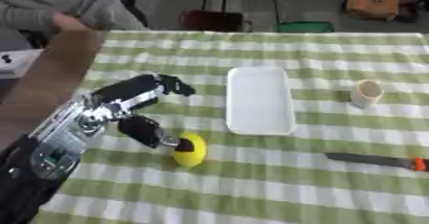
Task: Pick up objects on the table and place them in the box.
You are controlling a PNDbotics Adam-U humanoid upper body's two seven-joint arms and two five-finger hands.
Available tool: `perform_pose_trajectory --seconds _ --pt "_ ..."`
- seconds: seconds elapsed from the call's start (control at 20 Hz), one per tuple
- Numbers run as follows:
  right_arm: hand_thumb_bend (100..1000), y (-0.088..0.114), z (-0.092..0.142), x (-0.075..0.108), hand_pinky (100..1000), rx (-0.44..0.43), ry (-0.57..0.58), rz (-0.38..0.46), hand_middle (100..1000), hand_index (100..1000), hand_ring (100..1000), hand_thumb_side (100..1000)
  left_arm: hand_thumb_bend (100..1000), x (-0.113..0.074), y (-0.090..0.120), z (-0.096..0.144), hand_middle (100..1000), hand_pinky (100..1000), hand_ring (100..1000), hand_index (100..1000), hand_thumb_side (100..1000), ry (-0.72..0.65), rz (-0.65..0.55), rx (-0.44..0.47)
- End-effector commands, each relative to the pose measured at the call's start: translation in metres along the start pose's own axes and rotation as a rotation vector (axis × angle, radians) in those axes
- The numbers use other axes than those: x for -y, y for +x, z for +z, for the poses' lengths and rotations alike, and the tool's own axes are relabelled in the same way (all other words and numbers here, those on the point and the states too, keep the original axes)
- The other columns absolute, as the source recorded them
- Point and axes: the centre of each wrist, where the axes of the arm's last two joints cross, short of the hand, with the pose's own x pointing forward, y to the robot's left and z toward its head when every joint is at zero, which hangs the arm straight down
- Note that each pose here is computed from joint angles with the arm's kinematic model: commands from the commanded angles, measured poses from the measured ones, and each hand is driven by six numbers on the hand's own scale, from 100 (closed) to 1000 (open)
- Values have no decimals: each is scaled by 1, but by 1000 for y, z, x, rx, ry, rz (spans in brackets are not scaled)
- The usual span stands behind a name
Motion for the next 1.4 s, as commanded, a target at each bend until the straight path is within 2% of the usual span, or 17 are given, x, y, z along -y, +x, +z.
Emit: perform_pose_trajectory --seconds 0.05,0.4,0.9,0.95,1.1,1.15,1.3,1.35,1.4 --pt "458 11 -7 6 627 45 11 20 721 830 642 729 816 0 4 -6 781 836 849 895 621 -34 -95 -12" --pt "457 11 -7 6 627 46 11 18 721 830 641 730 821 9 6 -15 781 842 850 893 606 -67 -202 -44" --pt "455 11 -7 6 627 45 12 16 721 830 641 730 789 19 -1 -20 764 834 841 880 570 -97 -208 -76" --pt "454 11 -7 6 627 45 12 16 721 830 641 730 749 20 -2 -21 748 829 835 857 542 -97 -204 -78" --pt "454 11 -7 5 627 46 12 15 721 830 641 730 716 24 -5 -24 739 823 829 845 522 -98 -188 -84" --pt "453 11 -7 5 627 45 11 15 721 830 640 730 609 26 -6 -25 669 803 807 789 454 -93 -178 -85" --pt "451 11 -7 5 627 46 11 13 721 830 640 731 562 32 -8 -29 654 796 799 770 433 -74 -132 -86" --pt "452 11 -7 5 627 46 11 13 721 830 640 731 484 34 -9 -30 628 782 787 738 403 -68 -118 -84" --pt "452 11 -7 5 627 45 11 13 721 830 640 731 484 36 -10 -31 628 782 787 738 403 -61 -99 -81"
